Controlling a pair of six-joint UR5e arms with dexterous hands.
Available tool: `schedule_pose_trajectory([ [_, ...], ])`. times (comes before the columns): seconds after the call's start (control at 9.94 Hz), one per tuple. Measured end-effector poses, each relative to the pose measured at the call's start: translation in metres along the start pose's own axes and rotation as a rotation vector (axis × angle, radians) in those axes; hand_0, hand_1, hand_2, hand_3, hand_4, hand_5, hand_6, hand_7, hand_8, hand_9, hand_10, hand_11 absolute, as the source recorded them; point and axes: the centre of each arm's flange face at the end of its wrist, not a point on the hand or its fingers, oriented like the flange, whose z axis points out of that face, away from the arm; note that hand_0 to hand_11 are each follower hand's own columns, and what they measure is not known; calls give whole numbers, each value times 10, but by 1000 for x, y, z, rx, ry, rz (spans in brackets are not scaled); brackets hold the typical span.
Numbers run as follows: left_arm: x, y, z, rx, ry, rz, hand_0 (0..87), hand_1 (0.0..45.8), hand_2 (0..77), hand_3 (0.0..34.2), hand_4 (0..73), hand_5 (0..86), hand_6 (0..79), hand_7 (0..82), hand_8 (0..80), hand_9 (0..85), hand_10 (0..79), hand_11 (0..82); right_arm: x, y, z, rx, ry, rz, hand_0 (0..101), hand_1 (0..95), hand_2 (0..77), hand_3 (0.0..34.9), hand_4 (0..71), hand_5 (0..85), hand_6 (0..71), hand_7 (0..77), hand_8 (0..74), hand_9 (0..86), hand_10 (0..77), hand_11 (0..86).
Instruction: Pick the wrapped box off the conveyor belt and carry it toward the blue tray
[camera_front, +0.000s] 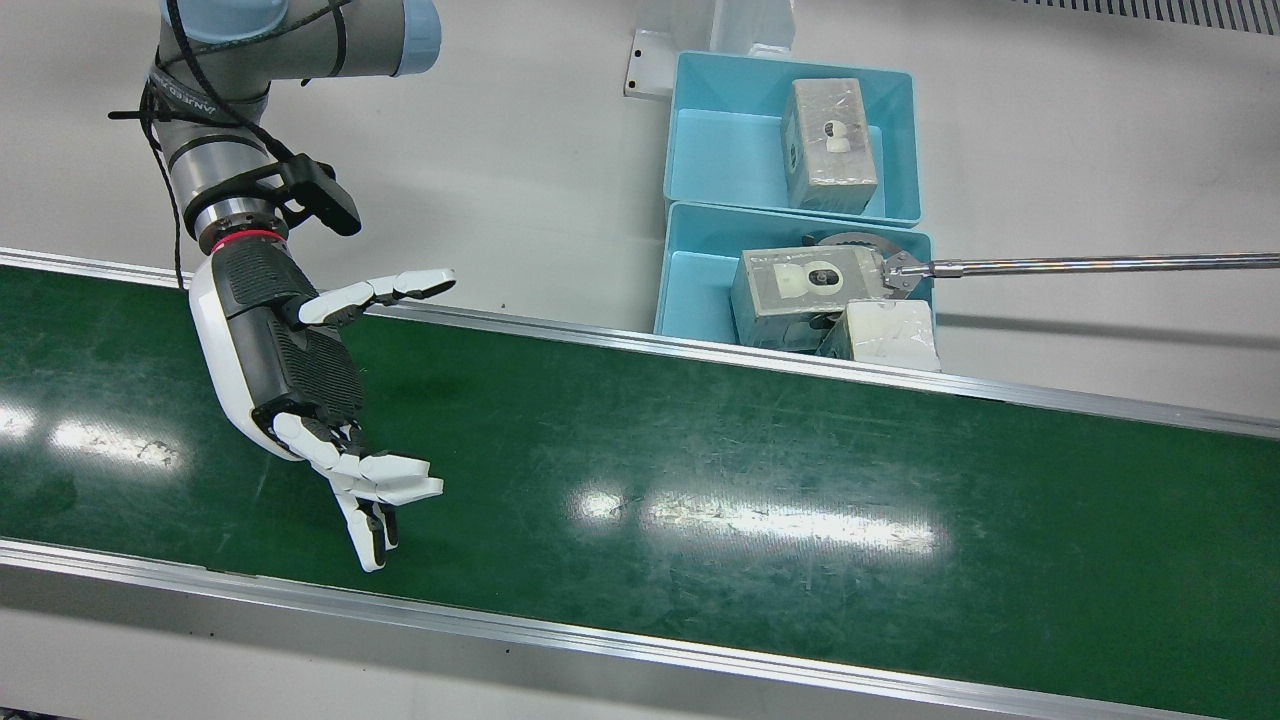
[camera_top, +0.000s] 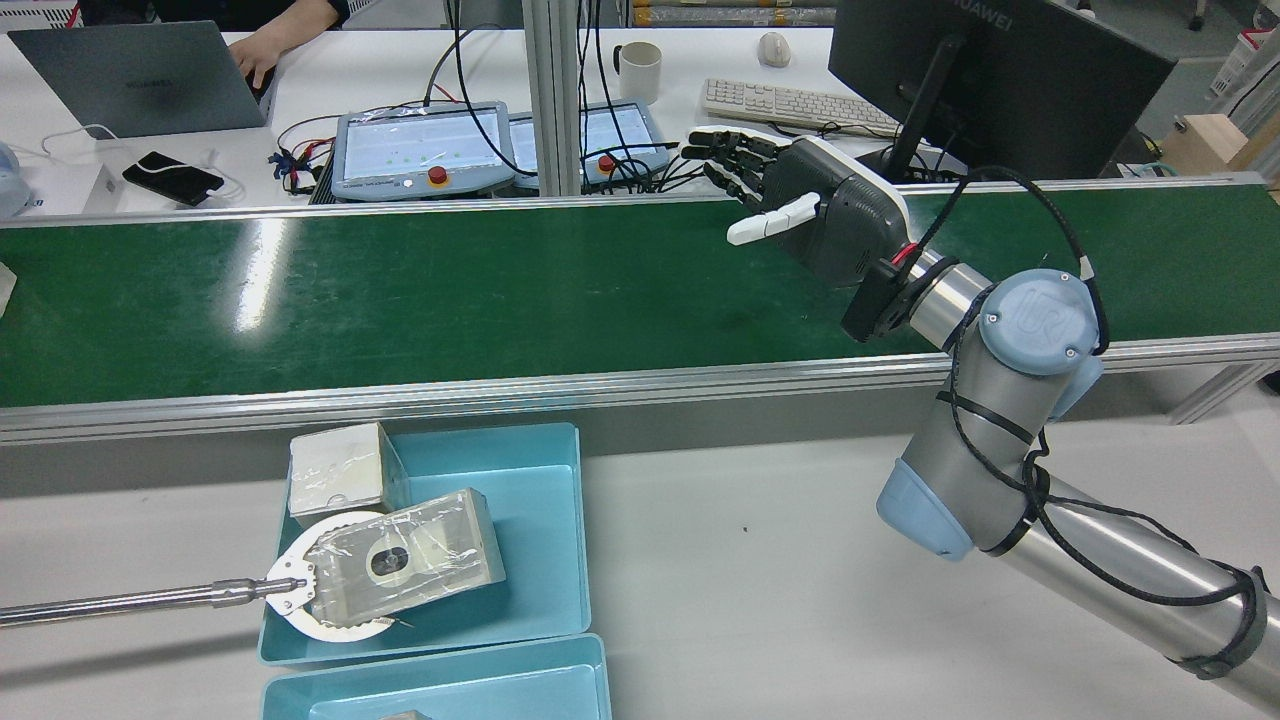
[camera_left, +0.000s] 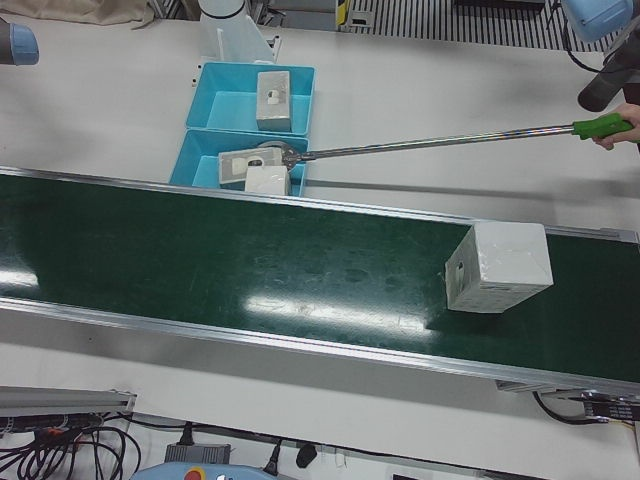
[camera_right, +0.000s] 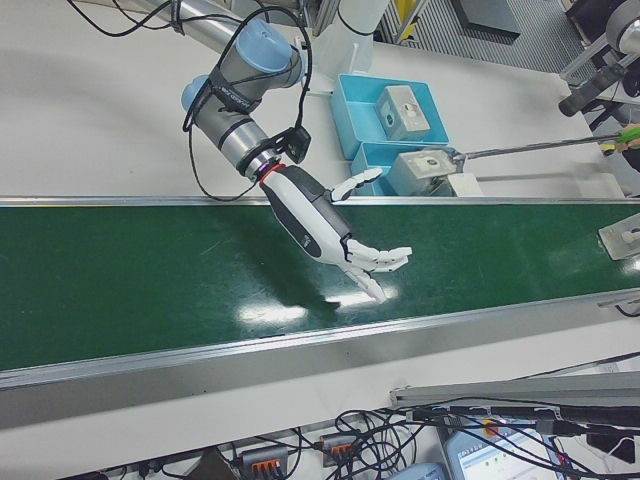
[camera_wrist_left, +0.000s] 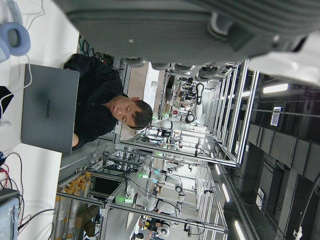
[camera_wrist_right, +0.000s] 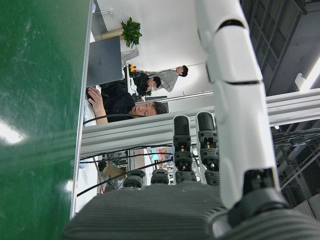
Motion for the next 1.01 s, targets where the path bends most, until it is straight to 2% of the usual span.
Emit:
schedule_pose_trajectory([
  [0.1,0,0,0,0,0,0,0,0,11,0,0,11,0,5,5,5,5,0,3,0,0,1,4,2,515,153,104,16,245,196,98,251,11,44,33,54],
  [0.2,0,0,0,0,0,0,0,0,11,0,0,11,0,5,5,5,5,0,8,-1,0,1,9,5,509,153,65,16,245,191,98,251,11,44,33,54],
  [0.91,0,0,0,0,0,0,0,0,11,0,0,11,0,5,5,5,5,0,19,0,0,0,24,13,508,153,76,15,245,191,104,262,11,44,33,54],
  [1.01,0,0,0,0,0,0,0,0,11,0,0,11,0,5,5,5,5,0,19,0,0,0,25,14,508,153,71,15,229,191,104,245,11,44,33,54],
])
